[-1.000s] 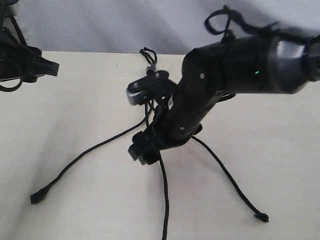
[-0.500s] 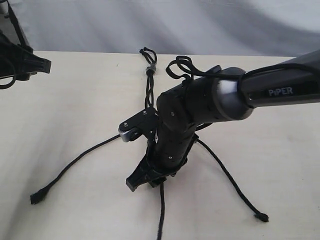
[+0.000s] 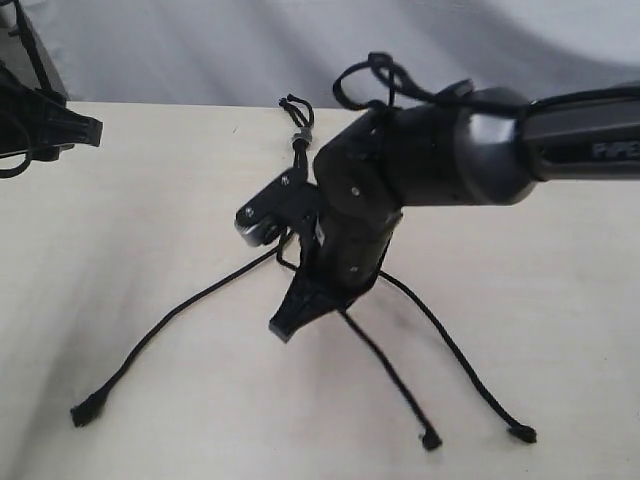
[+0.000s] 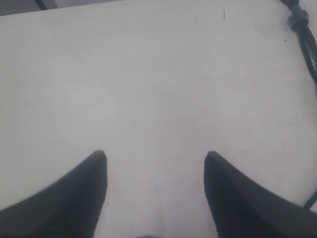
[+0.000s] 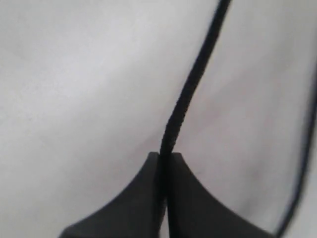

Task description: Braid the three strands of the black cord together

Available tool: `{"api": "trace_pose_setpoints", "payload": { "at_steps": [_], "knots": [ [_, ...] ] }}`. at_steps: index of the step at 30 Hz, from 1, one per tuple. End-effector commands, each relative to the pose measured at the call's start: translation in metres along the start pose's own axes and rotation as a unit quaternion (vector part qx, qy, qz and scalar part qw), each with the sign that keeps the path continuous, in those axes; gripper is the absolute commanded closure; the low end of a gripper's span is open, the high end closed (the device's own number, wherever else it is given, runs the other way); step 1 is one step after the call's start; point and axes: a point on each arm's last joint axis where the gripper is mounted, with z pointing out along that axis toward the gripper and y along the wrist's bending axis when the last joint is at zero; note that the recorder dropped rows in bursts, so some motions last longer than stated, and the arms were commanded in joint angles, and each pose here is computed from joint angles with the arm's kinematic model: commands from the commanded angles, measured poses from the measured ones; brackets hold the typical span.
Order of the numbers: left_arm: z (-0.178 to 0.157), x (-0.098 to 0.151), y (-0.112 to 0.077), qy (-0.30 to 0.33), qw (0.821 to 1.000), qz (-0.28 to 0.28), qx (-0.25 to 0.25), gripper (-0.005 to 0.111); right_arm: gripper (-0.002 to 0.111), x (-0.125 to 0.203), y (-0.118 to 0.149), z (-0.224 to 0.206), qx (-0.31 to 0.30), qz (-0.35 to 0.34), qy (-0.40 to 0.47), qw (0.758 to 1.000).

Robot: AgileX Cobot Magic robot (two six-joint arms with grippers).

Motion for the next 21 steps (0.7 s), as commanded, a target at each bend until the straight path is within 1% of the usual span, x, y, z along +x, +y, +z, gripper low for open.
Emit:
{"api": "trace_pose_setpoints", "payload": {
  "at_steps": [1,5,10,16,21],
  "knots": [
    [0.002,0.001,0.001,0.003,1.000,-0.007,-0.001,0.052,0.109,0.002,-0.038,-0.023,0.091,-0.041,-0.013,0.995],
    [0.002,0.001,0.001,0.003,1.000,-0.007,-0.001,0.052,0.109,0.010,-0.066,-0.013,0.103,-0.015,0.006,0.995],
    [0.002,0.002,0.001,0.004,1.000,-0.008,0.000,0.052,0.109,0.020,-0.085,0.016,0.098,0.012,0.040,0.994],
    [0.002,0.002,0.001,0.004,1.000,-0.008,0.000,0.052,0.109,0.030,-0.090,0.054,0.087,0.019,0.083,0.993],
    [0.002,0.002,0.001,0.004,1.000,-0.008,0.000,0.052,0.109,0.035,-0.083,0.069,0.069,0.035,0.109,0.991]
  ]
}}
